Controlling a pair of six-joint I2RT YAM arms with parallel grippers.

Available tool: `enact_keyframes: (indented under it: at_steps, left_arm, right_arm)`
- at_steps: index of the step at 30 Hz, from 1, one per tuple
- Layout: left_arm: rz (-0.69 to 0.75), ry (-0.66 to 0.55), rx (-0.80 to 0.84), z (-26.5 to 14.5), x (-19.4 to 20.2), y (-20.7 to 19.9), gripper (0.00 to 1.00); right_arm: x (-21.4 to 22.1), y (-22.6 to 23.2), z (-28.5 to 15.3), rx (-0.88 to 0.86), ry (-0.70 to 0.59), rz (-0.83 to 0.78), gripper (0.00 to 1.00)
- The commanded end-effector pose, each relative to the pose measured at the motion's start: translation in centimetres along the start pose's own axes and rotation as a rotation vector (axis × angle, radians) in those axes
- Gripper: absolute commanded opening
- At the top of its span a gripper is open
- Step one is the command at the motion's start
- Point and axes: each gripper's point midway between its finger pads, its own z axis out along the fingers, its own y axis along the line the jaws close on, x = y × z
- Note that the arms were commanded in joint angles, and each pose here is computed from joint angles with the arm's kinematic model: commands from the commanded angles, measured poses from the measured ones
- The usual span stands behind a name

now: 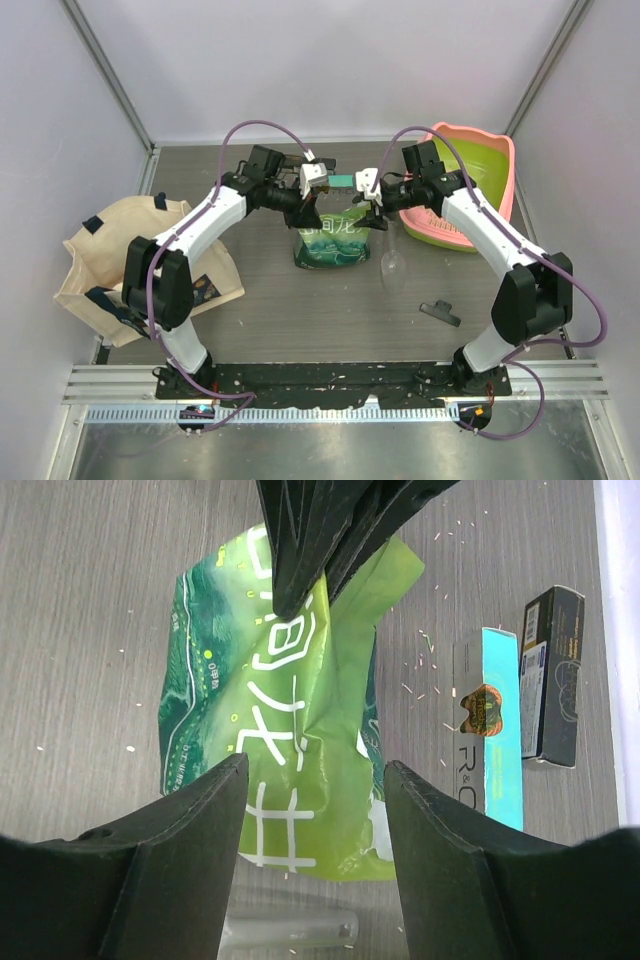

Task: Fill the litter box with clean litter

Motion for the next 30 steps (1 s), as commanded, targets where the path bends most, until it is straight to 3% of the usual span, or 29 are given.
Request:
enact_keyframes:
  at_steps: [1,16,19,23,27,30]
  left_arm:
    - [-0.040,-0.025,-0.005,-1.2,-0.9,0.2,0.03]
    - [-0.102,-0.058,-0.021,-1.9,-1.2,1.6,0.02]
    - [-0.117,-0.067,-0.021,-2.1,-1.0,1.8,0.02]
    - [-0.124,-0.081,-0.021,-2.3,-0.9,1.8,0.04]
    - [-0.089,-0.057,-0.006,-2.5,-0.1,1.1,0.31]
    - [-0.039,0.005,0.015,-2.8,1.5,0.5,0.36]
  right_arm:
    - [-0.3,-1.0,0.5,-0.005,-0.022,-0.113,0.62]
    - [2.9,0.3,2.5,-0.064,-0.005,0.032,0.58]
    - [3.1,-0.4,2.8,-0.062,-0.008,0.121,0.54]
    - [3.1,-0.8,3.3,-0.067,-0.017,0.252,0.40]
    - [2.1,-1.6,3.1,-0.052,-0.041,0.379,0.24]
    - [1.4,-2.0,2.7,-0.038,-0.046,0.400,0.15]
